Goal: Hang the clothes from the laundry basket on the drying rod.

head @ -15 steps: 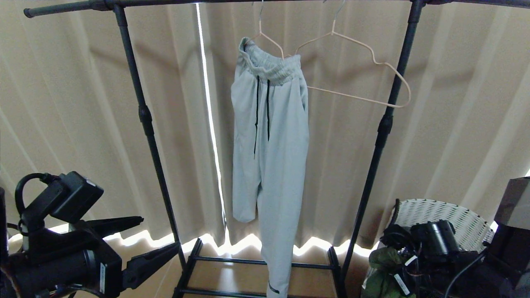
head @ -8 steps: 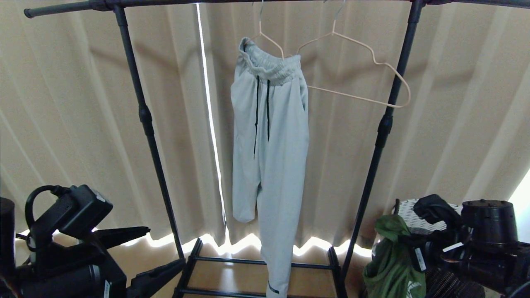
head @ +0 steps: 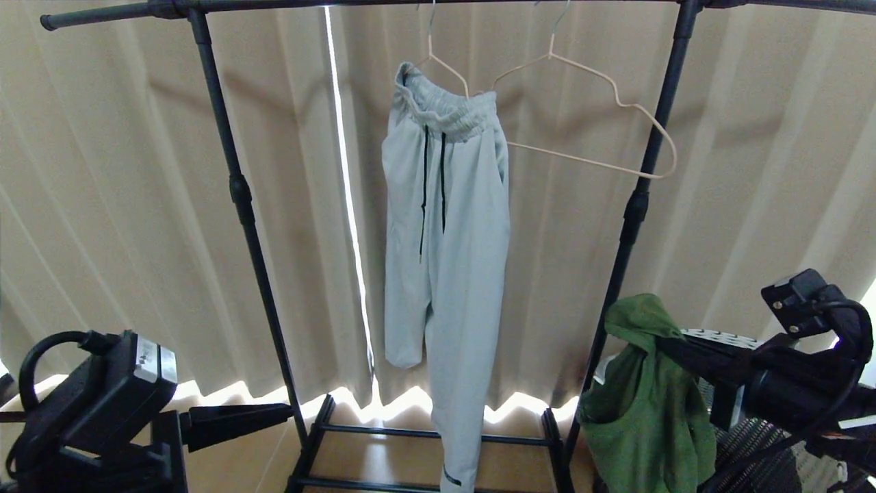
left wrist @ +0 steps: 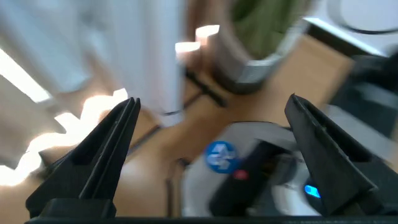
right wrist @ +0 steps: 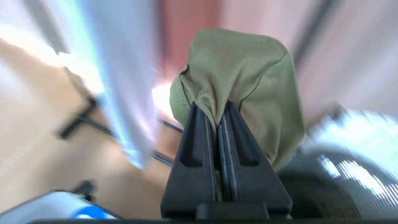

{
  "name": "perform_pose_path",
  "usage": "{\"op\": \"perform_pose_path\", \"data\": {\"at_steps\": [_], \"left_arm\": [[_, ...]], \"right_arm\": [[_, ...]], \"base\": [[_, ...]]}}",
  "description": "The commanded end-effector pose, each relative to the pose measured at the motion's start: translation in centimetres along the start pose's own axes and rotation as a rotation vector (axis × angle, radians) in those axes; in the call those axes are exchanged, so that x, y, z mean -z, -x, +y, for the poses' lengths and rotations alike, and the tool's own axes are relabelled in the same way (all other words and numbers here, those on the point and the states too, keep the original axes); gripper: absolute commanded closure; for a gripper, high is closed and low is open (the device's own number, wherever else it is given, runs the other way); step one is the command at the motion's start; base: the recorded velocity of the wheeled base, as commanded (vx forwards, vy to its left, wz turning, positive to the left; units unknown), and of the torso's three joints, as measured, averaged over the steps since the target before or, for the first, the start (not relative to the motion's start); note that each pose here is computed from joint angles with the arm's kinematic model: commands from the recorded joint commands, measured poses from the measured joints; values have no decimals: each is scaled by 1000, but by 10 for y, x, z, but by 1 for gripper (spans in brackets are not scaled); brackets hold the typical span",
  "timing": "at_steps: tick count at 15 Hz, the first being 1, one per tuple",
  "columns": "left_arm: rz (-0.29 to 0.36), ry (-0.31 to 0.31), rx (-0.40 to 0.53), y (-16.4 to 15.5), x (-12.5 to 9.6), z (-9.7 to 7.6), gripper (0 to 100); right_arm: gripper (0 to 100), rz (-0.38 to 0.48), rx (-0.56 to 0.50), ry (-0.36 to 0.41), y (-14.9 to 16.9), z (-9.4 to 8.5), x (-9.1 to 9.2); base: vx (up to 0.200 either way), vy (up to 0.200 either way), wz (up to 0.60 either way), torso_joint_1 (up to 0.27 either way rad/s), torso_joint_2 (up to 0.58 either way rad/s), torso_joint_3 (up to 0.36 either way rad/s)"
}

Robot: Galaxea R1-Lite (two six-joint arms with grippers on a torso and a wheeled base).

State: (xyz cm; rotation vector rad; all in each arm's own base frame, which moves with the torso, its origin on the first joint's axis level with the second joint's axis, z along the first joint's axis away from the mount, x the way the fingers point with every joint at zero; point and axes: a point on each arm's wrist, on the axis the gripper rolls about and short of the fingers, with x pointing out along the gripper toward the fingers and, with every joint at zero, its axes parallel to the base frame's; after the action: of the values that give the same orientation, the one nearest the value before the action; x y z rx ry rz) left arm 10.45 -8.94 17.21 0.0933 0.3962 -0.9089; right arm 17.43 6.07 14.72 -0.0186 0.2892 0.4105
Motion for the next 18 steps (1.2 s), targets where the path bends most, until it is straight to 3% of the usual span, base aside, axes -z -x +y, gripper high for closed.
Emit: {"op": "perform_pose_path", "data": {"at_steps": [1, 2, 3, 6, 9, 12, 18], "left_arm": [[33, -13, 55, -7, 2, -7, 0], [37, -14, 56, -8, 2, -7, 0], [88, 22, 65, -26, 3, -5, 0], [79, 117, 57, -61, -2, 2, 0], [85, 139, 80, -89, 6, 1, 0], [74, 151, 83, -97, 5, 1, 0], [106, 148, 78, -121, 4, 4, 0]], "right_arm": [[100, -88, -114, 32, 10, 21, -16], [100, -92, -118, 34, 10, 21, -17], [100, -112, -191, 48, 8, 34, -24], [100, -140, -294, 62, 7, 47, -33], [100, -149, -385, 80, 7, 63, -36], [100, -180, -456, 93, 9, 78, -45], [100, -215, -506, 97, 4, 92, -60]], "base": [[0, 0, 0, 0, 0, 0], [0, 0, 0, 0, 0, 0], [0, 0, 0, 0, 0, 0], [0, 0, 0, 0, 0, 0], [0, 0, 0, 0, 0, 0], [0, 0, 0, 0, 0, 0], [0, 0, 0, 0, 0, 0]]}}
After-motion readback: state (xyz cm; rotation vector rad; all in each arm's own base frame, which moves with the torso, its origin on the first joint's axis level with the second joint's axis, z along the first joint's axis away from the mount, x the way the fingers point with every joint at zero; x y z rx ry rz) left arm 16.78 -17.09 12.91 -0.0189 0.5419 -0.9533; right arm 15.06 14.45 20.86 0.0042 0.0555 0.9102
